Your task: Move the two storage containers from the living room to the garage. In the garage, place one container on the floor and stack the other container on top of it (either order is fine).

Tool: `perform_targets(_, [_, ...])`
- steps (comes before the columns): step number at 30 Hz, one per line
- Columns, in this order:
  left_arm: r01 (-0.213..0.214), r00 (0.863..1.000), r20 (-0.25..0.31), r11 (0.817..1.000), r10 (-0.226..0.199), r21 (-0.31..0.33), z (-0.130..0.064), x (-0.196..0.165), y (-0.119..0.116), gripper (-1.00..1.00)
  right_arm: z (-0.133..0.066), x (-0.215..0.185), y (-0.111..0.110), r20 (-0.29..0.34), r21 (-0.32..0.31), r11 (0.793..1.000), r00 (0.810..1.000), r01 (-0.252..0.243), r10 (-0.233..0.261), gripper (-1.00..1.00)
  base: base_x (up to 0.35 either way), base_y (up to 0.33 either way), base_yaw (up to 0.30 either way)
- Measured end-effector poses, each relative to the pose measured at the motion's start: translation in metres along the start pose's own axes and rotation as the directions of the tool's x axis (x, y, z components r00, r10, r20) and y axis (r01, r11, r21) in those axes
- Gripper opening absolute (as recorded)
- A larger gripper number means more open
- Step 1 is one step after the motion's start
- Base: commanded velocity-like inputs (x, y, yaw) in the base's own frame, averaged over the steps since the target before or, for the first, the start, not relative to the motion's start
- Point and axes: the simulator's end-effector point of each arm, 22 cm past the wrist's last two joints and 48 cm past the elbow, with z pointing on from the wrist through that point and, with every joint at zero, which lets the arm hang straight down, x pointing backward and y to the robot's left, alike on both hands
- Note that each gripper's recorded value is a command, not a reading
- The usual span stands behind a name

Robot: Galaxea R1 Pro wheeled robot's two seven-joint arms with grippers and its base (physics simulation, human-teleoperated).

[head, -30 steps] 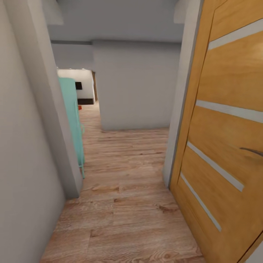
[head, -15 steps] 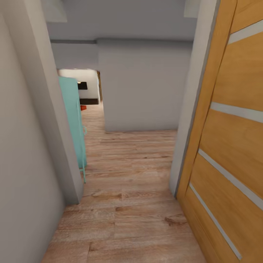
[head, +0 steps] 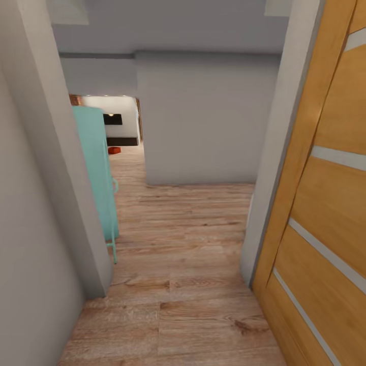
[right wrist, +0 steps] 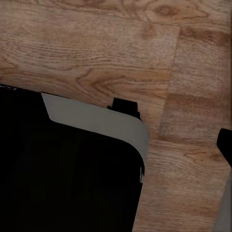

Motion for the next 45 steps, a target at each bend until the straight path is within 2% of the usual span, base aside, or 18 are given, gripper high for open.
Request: perform_targets(45, [-0.003,1.000,0.001,1.000,0.003,0.002,0.0000,0.0001,-0.0018,1.00,0.0000,-0.0004,0.0019,0.001,-0.005,1.000,1.000,-0.002,0.002,1.00,0.323,0.000,0.000])
